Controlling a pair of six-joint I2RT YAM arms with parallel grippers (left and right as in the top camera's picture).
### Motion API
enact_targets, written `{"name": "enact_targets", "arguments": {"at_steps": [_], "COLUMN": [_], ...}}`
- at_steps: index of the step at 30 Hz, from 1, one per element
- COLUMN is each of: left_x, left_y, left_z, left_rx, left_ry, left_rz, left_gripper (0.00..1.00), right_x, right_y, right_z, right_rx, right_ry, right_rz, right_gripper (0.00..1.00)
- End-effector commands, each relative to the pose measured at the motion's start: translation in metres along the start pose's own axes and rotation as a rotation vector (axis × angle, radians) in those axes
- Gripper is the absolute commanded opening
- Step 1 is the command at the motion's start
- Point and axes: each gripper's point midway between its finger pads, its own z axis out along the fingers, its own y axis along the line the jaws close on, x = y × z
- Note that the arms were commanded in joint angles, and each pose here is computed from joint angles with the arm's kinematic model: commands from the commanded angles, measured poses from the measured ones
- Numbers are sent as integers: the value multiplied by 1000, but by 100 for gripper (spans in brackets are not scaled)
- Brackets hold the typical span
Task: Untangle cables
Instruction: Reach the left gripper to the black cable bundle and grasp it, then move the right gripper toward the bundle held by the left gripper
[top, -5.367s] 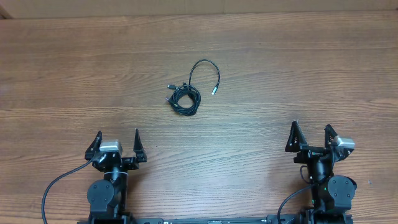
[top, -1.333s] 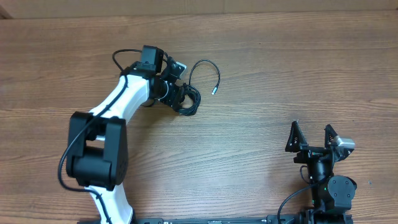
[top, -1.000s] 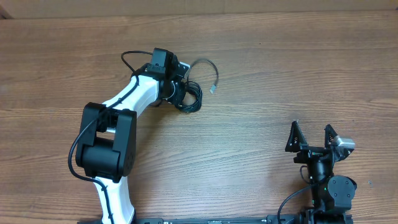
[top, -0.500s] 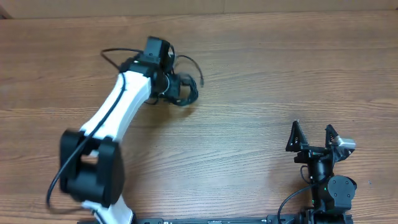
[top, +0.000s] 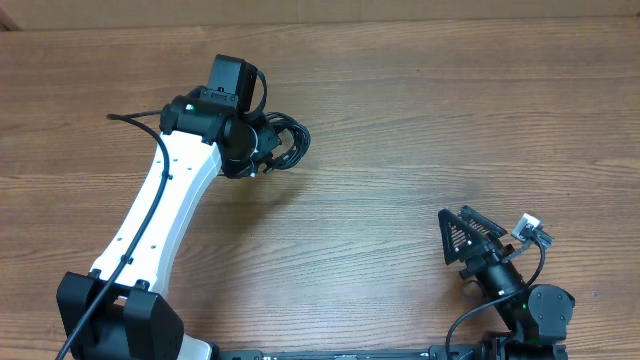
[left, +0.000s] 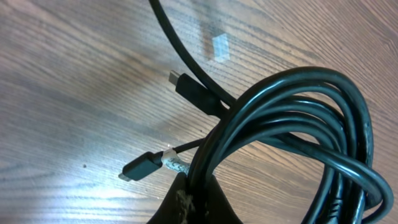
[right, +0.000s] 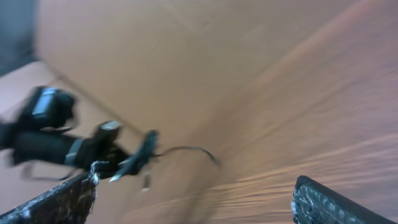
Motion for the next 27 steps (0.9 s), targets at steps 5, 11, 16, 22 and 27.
{"name": "enact_targets", "arguments": {"at_steps": [5,11,16,22,27], "left_x": [18,38,54,45,53], "left_y": [-18,-28,-41,-43,-41], "left_z": [-3,-2,-1,1,0], "left_rx": [90,111,133,86,67], "left_ry": [81,94,96,56,110], "left_rz": [186,605,739,378,-48], "left_gripper": [4,4,4,4,4], "right_x": [2,-1,2,11,24], "right_y": [35,48,49,76,103], "right_z": [-5,-9,-9,11,38], "right_rx": [-116,-20,75,-58,-200], "right_ry": [66,199,378,545,597], "right_rz": [-216,-263,-236,-244,-223], "right_gripper": [89,98,100,100,63]}}
